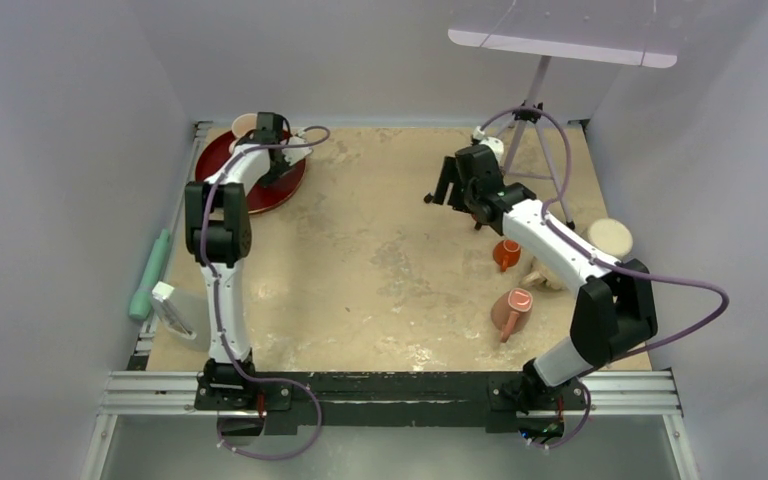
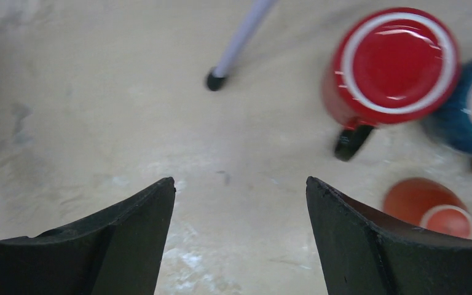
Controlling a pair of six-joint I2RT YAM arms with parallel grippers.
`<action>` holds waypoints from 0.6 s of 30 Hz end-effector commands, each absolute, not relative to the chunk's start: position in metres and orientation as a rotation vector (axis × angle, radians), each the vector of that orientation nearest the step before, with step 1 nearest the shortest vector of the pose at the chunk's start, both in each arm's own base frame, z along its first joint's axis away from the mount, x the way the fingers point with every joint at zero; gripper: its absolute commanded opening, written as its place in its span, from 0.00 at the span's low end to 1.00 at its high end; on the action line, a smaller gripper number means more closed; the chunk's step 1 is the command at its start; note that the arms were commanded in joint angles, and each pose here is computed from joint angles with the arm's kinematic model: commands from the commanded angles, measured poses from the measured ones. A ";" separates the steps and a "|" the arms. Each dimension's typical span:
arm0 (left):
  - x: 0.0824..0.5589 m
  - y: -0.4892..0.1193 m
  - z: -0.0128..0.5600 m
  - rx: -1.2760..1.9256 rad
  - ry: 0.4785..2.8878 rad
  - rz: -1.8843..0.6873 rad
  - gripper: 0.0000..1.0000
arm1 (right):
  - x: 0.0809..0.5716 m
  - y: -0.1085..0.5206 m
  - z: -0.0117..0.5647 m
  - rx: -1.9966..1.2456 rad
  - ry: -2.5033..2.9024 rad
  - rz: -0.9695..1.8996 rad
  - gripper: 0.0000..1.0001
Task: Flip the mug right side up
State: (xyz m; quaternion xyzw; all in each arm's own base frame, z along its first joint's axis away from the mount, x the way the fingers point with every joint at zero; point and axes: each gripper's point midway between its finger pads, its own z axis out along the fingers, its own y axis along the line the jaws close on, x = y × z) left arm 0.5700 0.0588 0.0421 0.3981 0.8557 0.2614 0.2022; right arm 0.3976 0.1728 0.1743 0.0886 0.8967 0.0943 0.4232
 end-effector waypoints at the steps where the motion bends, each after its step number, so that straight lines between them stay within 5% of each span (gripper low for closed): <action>1: 0.518 0.003 0.118 1.027 2.345 0.387 0.51 | 0.398 0.103 0.167 0.509 2.146 0.005 0.81; 8: 0.434 -0.053 0.170 0.845 2.376 -0.094 0.62 | 0.419 0.064 0.134 0.698 2.106 -0.111 0.77; 18: 0.397 -0.056 0.203 0.800 2.364 -0.136 0.62 | 0.426 0.057 0.085 0.715 2.174 -0.159 0.71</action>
